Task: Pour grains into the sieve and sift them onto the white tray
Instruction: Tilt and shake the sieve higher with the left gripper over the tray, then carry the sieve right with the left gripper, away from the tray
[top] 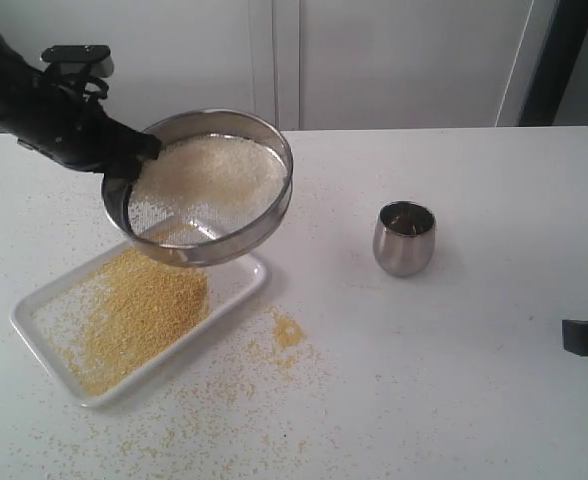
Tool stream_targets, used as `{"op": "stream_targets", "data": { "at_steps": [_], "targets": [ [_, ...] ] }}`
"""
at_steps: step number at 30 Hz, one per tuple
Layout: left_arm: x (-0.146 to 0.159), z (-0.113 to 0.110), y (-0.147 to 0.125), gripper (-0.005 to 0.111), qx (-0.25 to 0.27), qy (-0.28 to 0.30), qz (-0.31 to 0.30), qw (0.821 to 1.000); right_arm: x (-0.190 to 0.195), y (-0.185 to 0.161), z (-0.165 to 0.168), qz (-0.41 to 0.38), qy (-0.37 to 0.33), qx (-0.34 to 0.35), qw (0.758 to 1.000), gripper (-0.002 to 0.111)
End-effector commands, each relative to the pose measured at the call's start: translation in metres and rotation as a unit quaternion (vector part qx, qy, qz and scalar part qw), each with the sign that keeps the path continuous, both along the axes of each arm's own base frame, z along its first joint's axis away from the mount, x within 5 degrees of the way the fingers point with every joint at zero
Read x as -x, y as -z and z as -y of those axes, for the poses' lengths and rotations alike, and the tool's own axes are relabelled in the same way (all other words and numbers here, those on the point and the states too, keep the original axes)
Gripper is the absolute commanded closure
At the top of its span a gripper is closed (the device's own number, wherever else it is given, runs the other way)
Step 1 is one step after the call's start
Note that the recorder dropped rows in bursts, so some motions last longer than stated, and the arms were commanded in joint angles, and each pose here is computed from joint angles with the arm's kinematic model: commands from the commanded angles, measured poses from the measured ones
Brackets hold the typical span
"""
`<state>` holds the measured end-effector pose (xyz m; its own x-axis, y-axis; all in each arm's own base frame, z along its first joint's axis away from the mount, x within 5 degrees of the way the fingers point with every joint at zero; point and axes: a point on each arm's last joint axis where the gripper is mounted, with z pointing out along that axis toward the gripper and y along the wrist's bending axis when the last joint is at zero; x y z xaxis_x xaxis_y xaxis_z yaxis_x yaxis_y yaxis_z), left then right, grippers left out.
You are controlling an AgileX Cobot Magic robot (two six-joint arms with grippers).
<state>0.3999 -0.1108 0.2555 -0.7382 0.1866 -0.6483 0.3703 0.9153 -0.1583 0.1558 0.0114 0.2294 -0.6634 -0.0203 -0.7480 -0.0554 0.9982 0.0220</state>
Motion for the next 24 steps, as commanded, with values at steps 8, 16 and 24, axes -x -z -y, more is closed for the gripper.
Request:
{"op": "stream_targets", "data": {
  "at_steps": [8, 16, 24],
  "targets": [
    [-0.059, 0.035, 0.006, 0.107, 0.036, 0.01, 0.003, 0.999, 0.0, 0.0, 0.0, 0.001, 0.002, -0.001, 1.0, 0.108],
    [-0.089, 0.069, 0.022, 0.107, 0.028, 0.042, 0.028, 0.998, 0.0, 0.0, 0.0, 0.001, 0.002, -0.001, 1.0, 0.108],
    [-0.111, 0.086, 0.041, 0.107, 0.029, 0.048, 0.038, 0.998, 0.0, 0.0, 0.0, 0.001, 0.003, -0.002, 1.0, 0.108]
  ]
}}
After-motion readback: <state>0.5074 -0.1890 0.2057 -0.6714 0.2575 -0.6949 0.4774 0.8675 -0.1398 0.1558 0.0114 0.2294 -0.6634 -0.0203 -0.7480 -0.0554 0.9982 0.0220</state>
